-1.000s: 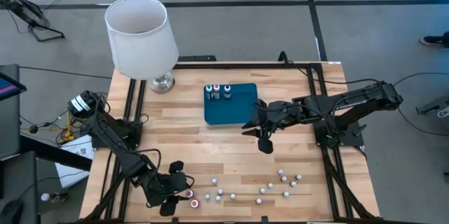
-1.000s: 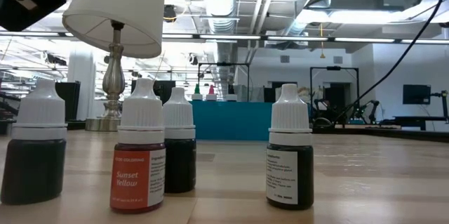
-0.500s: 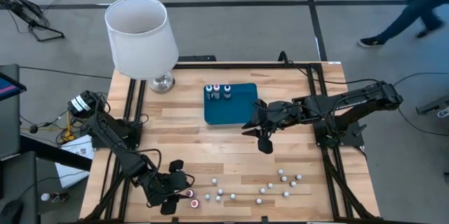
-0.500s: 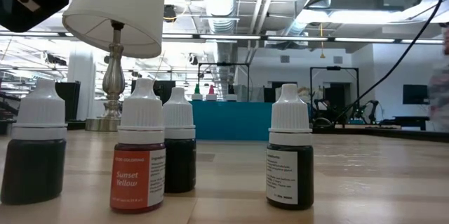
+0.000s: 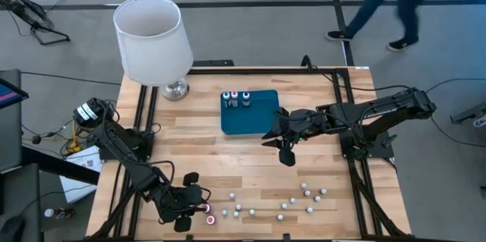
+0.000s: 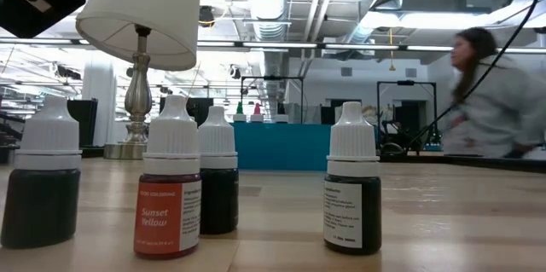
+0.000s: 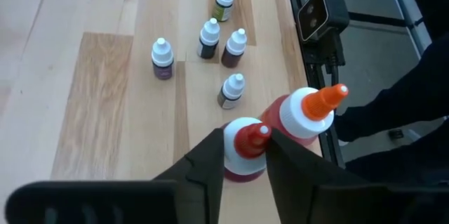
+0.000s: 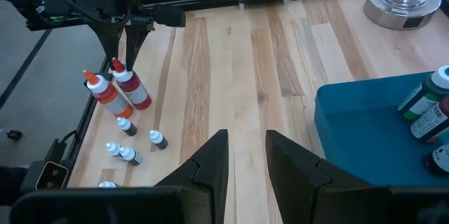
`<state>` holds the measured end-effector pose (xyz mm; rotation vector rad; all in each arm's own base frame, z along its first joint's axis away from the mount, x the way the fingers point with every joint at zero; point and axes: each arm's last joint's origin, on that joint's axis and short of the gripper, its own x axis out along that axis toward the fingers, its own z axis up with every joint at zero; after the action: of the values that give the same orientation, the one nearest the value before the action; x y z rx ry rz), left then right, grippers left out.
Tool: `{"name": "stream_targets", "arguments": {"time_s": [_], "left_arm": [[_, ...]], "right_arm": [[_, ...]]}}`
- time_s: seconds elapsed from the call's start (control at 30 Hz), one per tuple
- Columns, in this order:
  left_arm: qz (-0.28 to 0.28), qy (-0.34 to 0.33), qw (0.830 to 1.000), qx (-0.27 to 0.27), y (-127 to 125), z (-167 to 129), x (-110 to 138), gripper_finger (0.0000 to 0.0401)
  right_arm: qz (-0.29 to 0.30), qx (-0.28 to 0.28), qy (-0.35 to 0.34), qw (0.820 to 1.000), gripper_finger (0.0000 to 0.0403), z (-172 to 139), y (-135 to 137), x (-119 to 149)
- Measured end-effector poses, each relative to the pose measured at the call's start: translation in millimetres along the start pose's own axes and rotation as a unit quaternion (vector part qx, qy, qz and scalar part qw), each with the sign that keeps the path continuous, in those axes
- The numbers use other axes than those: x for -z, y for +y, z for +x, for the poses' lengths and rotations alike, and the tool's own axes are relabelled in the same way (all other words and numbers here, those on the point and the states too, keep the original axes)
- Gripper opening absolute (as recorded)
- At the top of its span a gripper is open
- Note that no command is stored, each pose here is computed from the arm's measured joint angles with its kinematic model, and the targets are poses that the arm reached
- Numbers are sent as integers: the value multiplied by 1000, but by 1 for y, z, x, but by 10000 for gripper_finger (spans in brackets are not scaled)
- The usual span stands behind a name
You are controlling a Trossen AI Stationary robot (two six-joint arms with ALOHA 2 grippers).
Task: Pick & Place food coloring
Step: Put the large red food coloring bottle into the bin
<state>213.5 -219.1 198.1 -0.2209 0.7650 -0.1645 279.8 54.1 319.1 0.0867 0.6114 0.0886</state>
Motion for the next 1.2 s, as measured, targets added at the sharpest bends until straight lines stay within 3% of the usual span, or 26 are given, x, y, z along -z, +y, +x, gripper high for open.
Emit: {"name": "stream_targets", "arguments": {"time_s": [0.27,0.67,1.2], "left_arm": [[-1,-11,1000,-14,1,0,0,81],[-18,-12,999,-40,4,0,1,35],[-21,-26,997,-63,6,-1,1,32]], "right_arm": [[1,0,0,1000,86,0,0,0],[1,0,0,1000,86,0,0,0],[0,0,0,1000,86,0,0,0]]}}
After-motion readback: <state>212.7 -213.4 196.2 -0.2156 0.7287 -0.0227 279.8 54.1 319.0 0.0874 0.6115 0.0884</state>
